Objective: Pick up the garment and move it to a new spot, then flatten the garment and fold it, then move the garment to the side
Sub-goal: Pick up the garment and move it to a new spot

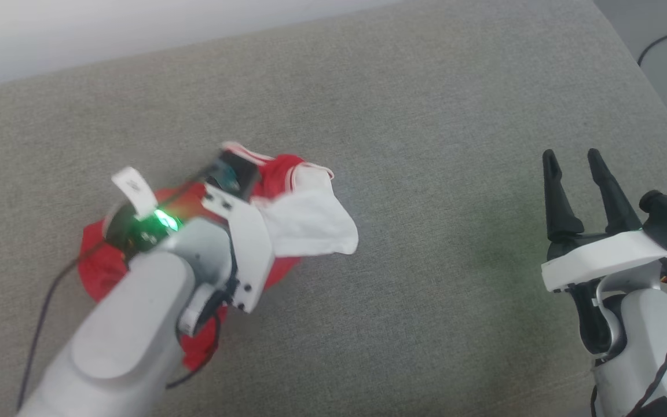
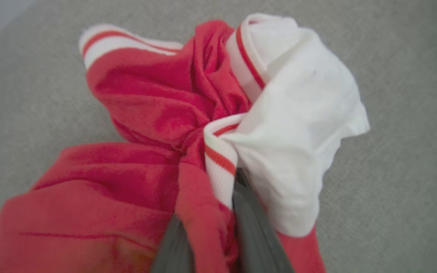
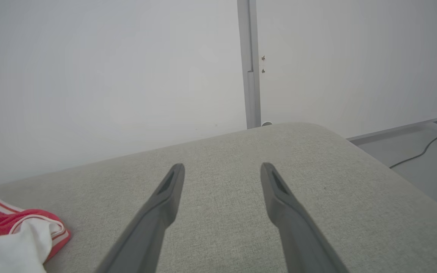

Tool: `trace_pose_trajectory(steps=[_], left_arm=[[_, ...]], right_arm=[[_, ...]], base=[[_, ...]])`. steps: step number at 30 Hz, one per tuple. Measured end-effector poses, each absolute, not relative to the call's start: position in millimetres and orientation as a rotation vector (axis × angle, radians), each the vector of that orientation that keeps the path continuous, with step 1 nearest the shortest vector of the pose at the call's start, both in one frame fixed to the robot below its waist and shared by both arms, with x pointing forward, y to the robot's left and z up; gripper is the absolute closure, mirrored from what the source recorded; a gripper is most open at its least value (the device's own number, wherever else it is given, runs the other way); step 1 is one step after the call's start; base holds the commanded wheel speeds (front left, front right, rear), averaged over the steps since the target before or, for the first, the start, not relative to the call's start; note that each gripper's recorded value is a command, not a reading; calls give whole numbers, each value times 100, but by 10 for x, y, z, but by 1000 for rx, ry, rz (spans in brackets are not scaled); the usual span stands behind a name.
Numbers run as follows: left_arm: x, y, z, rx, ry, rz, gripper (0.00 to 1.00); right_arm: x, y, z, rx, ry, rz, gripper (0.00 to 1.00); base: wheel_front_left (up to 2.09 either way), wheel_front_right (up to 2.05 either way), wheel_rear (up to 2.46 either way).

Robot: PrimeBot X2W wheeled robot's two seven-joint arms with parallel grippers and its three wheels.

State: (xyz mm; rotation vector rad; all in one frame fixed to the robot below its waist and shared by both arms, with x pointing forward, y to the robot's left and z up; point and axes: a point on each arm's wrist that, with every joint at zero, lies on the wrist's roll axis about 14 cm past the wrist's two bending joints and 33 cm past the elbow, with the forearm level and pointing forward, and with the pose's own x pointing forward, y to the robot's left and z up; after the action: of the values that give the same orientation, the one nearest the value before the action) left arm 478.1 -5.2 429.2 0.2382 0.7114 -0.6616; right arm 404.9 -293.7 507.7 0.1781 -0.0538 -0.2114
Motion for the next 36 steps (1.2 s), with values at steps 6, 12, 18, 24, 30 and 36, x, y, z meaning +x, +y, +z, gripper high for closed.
trace_pose_trajectory(steps=[6, 12, 18, 24, 30, 36], left_arm=[[4660, -82, 3906, 247, 819, -675, 100], [4646, -134, 3870, 216, 838, -687, 0], [4679, -166, 4147, 111, 766, -688, 0], [4788, 4, 4712, 67, 567, -656, 0], [4783, 534, 5149, 21, 403, -536, 0], [4670, 1139, 5509, -35, 238, -388, 0]], right_arm=[[4078, -2901, 5003, 188, -38, -205, 0], [4092, -2862, 4984, 191, -34, -193, 0], [4104, -2799, 5077, 183, -56, -160, 0], [4031, -2749, 5118, 185, -61, -137, 0], [4000, -2603, 5230, 183, -78, -88, 0], [3999, -2444, 5304, 187, -89, -43, 0]], base=[[0, 0, 0], [0, 0, 0], [0, 0, 0], [0, 0, 0], [0, 0, 0], [0, 0, 0]])
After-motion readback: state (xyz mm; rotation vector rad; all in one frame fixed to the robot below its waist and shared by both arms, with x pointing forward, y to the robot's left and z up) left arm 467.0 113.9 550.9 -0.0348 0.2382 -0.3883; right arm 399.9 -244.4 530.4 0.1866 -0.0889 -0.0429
